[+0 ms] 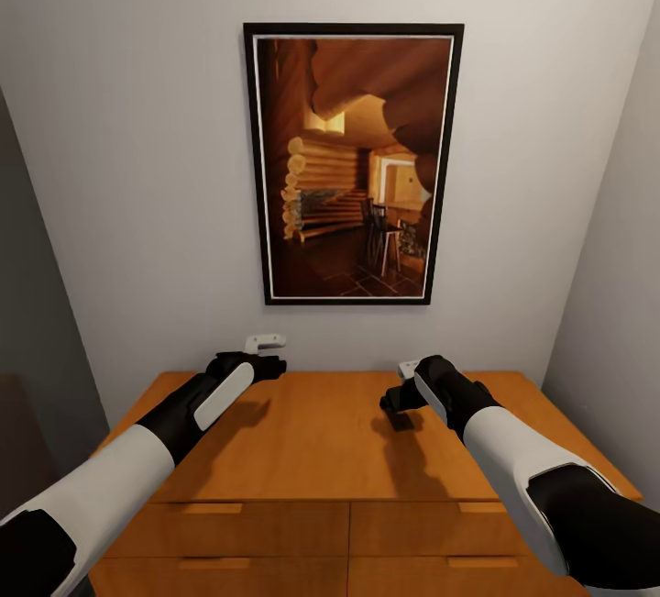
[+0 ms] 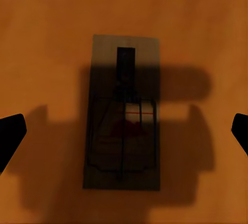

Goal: Take the four mousetraps from the cabinet in the bathroom and place them on the bathroom floor. Make sure all four end up on the same floor surface, and ensure that at least two of them are either under or directly next to the same bathroom sink.

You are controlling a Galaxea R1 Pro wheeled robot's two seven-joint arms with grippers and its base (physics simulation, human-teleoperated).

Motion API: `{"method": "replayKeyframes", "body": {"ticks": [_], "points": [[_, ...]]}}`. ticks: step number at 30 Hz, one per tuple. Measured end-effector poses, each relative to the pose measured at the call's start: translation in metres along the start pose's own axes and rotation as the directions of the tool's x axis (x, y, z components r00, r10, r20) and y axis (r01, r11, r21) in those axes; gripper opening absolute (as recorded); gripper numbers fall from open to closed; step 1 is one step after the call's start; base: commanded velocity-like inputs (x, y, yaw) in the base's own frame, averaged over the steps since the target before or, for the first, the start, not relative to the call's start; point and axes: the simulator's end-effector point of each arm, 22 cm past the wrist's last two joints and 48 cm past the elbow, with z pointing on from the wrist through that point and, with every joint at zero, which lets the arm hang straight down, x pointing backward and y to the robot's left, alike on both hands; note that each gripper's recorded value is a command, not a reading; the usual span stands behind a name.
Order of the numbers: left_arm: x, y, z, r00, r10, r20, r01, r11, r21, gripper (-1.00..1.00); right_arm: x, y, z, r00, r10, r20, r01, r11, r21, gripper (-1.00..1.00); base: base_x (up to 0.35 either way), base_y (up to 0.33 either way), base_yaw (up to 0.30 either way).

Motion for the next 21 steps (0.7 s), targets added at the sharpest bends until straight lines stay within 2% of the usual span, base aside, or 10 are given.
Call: {"method": "replayKeyframes", "body": {"ticks": [8,21], "points": [[0.0080,0.0006,0.0067,1.000,0.000,0.000,0.000,1.000,0.000,1.00,0.0054,0.0003,0.0092,1.000,0.000,0.001,0.000,1.000,-0.001,1.00,0.000,0.000,0.000],[0.0091,0.0001,0.0075,1.000,0.000,0.000,0.000,1.000,0.001,1.00,0.0057,0.0028,0.0102,1.000,0.000,0.001,0.000,1.000,-0.012,1.00,0.000,0.000,0.000]]}}
